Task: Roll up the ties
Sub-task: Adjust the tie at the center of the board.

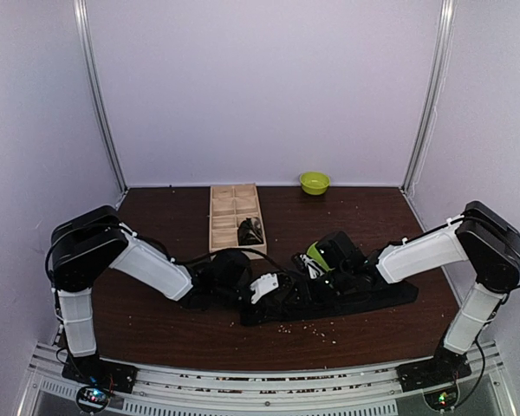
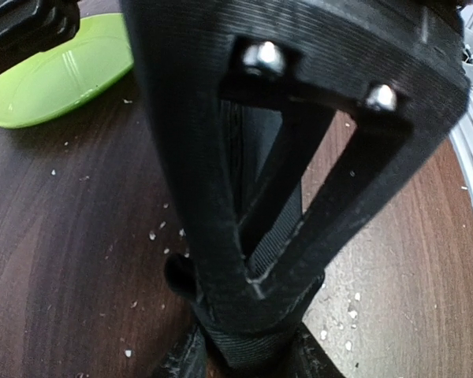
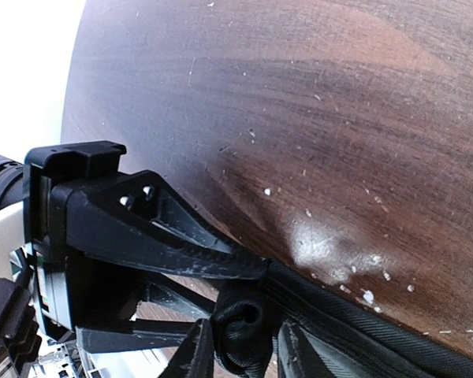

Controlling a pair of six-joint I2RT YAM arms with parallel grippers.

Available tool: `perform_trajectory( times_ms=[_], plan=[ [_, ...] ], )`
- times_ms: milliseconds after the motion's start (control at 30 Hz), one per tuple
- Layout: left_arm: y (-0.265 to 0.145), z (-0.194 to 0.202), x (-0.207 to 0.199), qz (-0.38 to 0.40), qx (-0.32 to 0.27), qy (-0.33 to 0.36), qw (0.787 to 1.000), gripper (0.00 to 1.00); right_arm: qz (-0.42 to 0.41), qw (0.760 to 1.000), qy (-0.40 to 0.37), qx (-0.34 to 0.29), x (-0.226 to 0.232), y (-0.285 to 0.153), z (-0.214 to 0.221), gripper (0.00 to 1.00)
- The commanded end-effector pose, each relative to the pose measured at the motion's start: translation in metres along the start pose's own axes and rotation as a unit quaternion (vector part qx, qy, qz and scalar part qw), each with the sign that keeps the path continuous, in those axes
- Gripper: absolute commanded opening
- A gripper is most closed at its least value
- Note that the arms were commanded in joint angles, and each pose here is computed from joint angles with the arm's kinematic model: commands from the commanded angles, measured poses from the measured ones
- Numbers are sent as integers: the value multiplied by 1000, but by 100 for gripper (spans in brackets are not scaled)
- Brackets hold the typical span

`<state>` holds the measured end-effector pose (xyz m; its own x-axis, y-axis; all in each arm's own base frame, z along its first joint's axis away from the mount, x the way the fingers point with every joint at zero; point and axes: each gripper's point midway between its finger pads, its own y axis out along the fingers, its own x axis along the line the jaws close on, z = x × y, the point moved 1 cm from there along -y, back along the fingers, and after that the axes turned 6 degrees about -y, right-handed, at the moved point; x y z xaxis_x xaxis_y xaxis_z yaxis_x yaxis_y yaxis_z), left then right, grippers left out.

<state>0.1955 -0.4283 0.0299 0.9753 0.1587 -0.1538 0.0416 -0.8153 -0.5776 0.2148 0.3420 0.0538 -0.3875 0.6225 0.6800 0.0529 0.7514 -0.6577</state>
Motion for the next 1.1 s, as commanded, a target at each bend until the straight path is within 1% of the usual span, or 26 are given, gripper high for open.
perform_trajectory(
  times_ms=[0,100,233,267,333,433,667,800,967,1067],
  plan=[
    [7,-10,0,4,-11,9,1000,37,-18,1000,-11,-3,10,-1,-5,28],
    [8,-9,0,5,-8,8,1000,37,-9,1000,-11,3,5,3,-1,20],
    [6,-9,1,0,-9,7,1000,37,8,1000,-2,18,-10,10,8,2],
    [4,-11,1,-4,-14,6,1000,38,12,1000,0,18,-13,10,9,0],
    [0,-10,1,-10,-20,6,1000,39,19,1000,1,19,-19,9,13,0],
    [-7,-10,1,-17,-31,3,999,44,35,999,-1,21,-29,8,16,0],
    [-17,-2,-1,-29,-61,-1,998,53,66,997,4,29,-52,8,27,0],
    [-16,0,0,-32,-66,-4,997,58,77,997,7,30,-60,6,33,0],
    [-12,-3,1,-31,-70,-4,997,62,85,996,10,27,-65,3,38,0],
    [-5,-4,-1,-27,-68,-5,997,66,90,996,11,21,-66,-2,39,0]
  ],
)
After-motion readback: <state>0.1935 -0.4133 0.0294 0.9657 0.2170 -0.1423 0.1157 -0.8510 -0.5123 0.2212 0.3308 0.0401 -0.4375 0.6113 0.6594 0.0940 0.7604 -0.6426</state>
